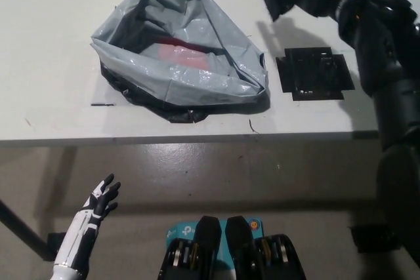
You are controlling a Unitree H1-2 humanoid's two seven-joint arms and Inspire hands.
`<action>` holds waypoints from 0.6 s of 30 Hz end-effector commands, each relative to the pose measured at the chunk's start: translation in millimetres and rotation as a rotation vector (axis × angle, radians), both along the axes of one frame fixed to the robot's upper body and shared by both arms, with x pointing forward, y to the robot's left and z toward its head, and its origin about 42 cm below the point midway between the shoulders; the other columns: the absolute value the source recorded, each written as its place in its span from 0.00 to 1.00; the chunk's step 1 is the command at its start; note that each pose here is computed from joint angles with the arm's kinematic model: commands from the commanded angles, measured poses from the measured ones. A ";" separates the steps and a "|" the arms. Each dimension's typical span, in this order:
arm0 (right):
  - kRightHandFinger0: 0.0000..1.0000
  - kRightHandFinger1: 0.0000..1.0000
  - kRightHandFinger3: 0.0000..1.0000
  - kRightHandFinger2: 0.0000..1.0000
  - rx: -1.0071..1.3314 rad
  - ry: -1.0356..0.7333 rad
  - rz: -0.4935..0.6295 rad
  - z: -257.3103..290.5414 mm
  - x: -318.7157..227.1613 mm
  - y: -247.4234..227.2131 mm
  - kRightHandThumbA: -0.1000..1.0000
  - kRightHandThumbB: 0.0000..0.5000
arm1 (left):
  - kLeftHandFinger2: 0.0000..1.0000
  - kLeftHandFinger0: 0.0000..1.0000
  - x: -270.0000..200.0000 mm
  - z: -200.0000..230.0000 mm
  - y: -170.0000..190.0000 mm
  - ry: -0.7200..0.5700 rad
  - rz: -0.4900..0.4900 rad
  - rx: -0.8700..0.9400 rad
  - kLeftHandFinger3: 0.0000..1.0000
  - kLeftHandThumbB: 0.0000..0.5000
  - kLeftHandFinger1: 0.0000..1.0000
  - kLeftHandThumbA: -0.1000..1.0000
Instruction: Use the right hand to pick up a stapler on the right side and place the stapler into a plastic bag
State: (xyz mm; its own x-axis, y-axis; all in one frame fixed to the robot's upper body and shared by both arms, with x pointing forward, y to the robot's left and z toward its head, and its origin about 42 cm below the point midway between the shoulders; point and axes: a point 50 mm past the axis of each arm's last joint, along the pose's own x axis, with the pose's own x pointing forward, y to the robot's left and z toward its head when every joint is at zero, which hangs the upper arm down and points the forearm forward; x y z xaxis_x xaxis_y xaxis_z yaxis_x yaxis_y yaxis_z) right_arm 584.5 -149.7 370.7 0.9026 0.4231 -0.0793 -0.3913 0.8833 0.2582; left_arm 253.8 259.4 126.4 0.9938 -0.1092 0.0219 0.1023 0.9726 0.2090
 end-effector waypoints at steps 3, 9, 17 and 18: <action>0.00 0.29 0.67 0.64 -0.213 -0.264 0.051 91.5 -9.1 62.0 0.30 0.57 | 1.00 1.00 1.5 9.2 -1.3 -0.026 -0.029 0.040 1.00 0.00 1.00 1.00; 0.00 0.32 0.37 0.60 -0.392 -0.312 0.079 86.5 -13.7 112.6 0.21 0.62 | 1.00 1.00 1.0 11.2 -2.6 -0.024 -0.048 0.059 1.00 0.00 1.00 1.00; 0.31 0.66 0.21 0.87 -0.790 -0.579 0.088 79.6 -25.5 169.6 0.38 0.59 | 1.00 1.00 0.3 14.7 -5.1 -0.057 -0.059 0.081 1.00 0.00 1.00 1.00; 0.40 0.66 0.22 0.79 -0.829 -0.605 0.085 78.9 -26.3 173.3 0.39 0.59 | 1.00 1.00 0.5 15.1 -4.9 -0.059 -0.059 0.083 1.00 0.00 1.00 1.00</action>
State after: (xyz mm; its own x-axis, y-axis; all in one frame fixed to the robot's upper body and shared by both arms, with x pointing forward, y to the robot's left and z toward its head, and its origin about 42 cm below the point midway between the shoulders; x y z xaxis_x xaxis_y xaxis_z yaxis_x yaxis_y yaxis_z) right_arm 564.9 -6.8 375.8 0.8592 0.4691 -0.2044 -0.5108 0.7625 -0.3971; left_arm 254.9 253.8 126.9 0.9900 -0.1405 0.0090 0.1338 0.9592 0.2492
